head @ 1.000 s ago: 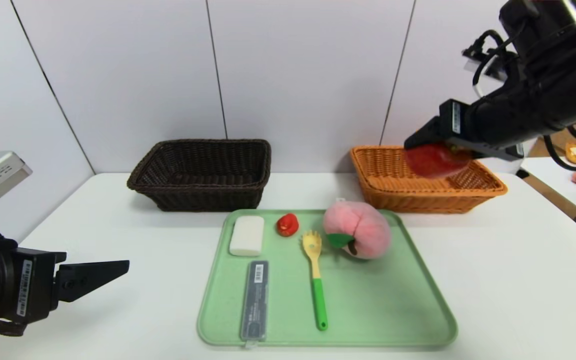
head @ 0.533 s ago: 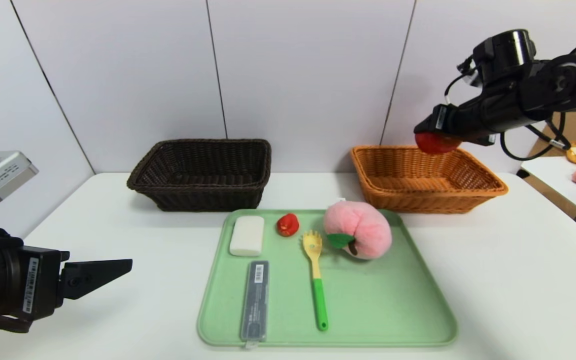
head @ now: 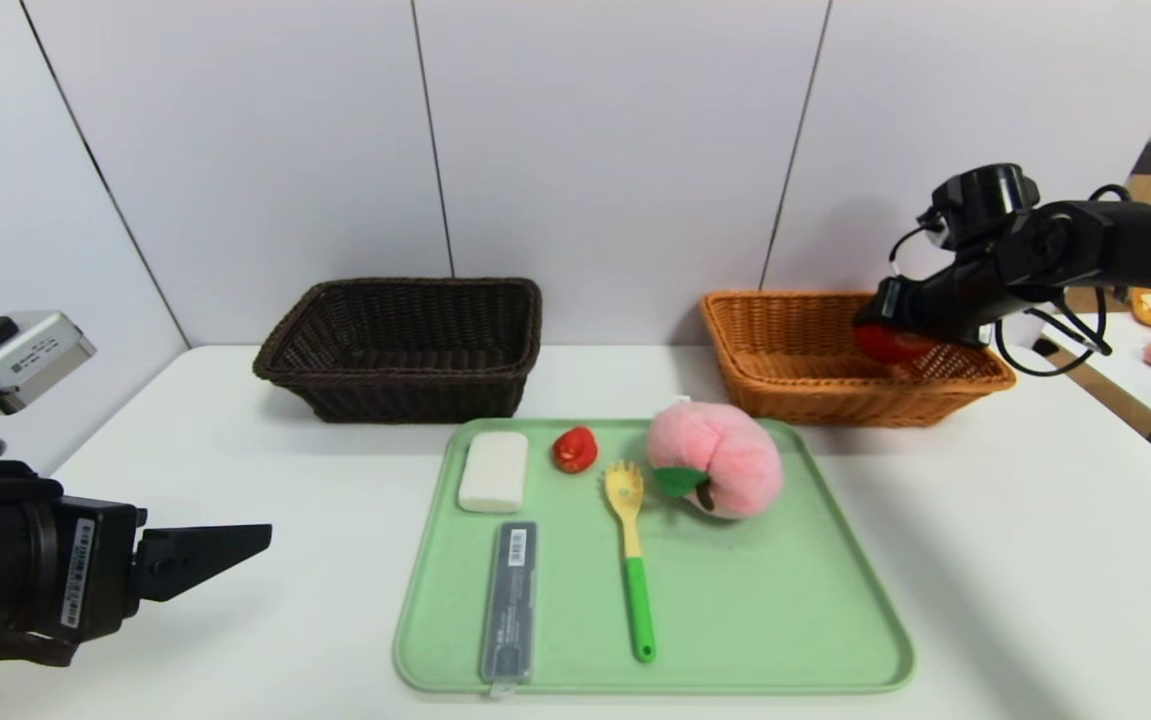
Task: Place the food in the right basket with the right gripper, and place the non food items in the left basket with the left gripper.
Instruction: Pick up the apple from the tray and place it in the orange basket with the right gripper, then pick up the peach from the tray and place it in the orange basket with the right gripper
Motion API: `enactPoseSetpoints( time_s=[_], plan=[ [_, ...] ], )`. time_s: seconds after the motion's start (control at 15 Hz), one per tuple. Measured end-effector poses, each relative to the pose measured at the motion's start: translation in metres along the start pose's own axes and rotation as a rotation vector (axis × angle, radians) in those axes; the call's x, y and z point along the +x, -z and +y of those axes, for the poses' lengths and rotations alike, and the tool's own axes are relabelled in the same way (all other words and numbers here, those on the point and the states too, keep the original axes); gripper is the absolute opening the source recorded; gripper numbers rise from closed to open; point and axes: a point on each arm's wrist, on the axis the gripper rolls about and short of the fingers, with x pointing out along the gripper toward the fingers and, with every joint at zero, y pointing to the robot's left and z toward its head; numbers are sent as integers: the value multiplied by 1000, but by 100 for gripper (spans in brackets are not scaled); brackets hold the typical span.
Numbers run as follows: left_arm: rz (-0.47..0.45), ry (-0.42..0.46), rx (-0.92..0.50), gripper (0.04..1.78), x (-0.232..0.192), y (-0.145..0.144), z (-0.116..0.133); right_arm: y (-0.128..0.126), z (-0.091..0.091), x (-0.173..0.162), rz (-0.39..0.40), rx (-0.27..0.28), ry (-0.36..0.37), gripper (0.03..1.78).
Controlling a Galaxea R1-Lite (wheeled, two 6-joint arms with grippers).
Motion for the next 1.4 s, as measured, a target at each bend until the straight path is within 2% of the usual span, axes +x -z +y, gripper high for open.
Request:
enactPoseSetpoints(
  time_s=[0.27,0.6,0.73,1.0,1.07,1.2,1.27,1.4],
  plan=[
    [11,-2,0,169,3,0,0,2,-3,7,10,4,-1,144],
    [13,-5,-9,169,3,1,0,-2,1,-4,-11,3,-16,157],
    [9,-7,-7,169,3,0,0,-10,12,-28,-55,-8,-47,160],
    [-6,-9,-10,169,0,-1,0,-18,47,-110,-143,-60,-154,164],
    [-12,-9,-22,169,-2,-1,0,-14,56,-133,-134,-76,-182,165],
    [-19,-17,-65,169,-3,-2,1,4,74,-174,-61,-93,-234,167],
    [-21,-22,-94,169,-3,-2,1,14,83,-190,-12,-83,-256,167],
    [-28,-20,-118,169,-5,-2,1,35,96,-215,105,-26,-291,168]
  ],
)
